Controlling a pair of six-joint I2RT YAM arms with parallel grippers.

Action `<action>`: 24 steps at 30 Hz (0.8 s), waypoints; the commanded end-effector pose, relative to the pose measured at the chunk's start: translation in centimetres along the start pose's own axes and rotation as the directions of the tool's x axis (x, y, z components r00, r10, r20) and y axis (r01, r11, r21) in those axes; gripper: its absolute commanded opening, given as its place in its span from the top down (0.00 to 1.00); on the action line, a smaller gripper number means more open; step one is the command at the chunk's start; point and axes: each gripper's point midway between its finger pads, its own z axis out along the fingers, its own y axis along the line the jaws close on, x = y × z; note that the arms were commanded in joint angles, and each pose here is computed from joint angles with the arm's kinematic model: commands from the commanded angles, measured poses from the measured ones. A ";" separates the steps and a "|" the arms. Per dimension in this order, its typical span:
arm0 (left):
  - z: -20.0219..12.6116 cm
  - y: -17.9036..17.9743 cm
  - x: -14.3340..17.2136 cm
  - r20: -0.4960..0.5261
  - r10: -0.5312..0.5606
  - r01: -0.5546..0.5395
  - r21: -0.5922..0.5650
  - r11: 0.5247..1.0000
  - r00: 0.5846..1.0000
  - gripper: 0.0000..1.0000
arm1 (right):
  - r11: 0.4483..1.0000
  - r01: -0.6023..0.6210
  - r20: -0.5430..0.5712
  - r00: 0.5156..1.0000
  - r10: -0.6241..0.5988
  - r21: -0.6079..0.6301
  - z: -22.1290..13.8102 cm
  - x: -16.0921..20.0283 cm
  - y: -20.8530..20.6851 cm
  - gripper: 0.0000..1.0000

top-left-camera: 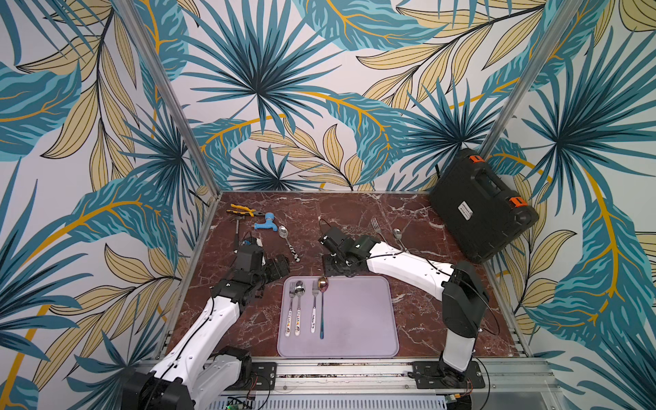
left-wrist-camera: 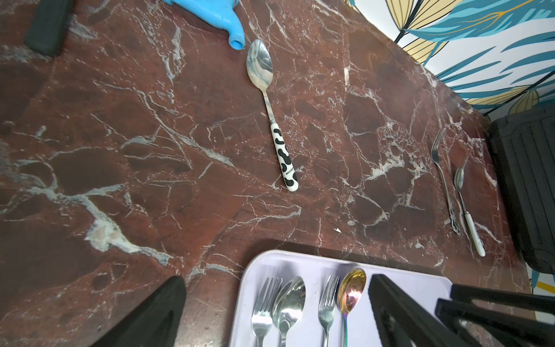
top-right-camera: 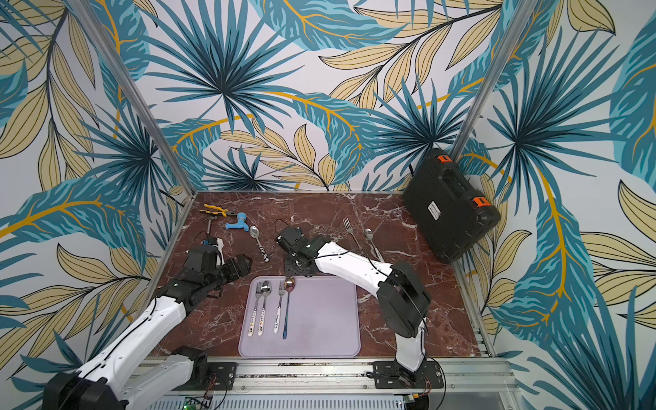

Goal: Set the spoon and fork side by side
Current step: Pick up the fork at the center of the board.

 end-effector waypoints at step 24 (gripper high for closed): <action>6.4 -3.0 -4.0 -0.010 0.056 -0.056 0.041 0.998 0.998 0.00 | 0.957 -0.069 -0.110 0.989 0.104 0.280 6.1 -5.6 -23.1 0.47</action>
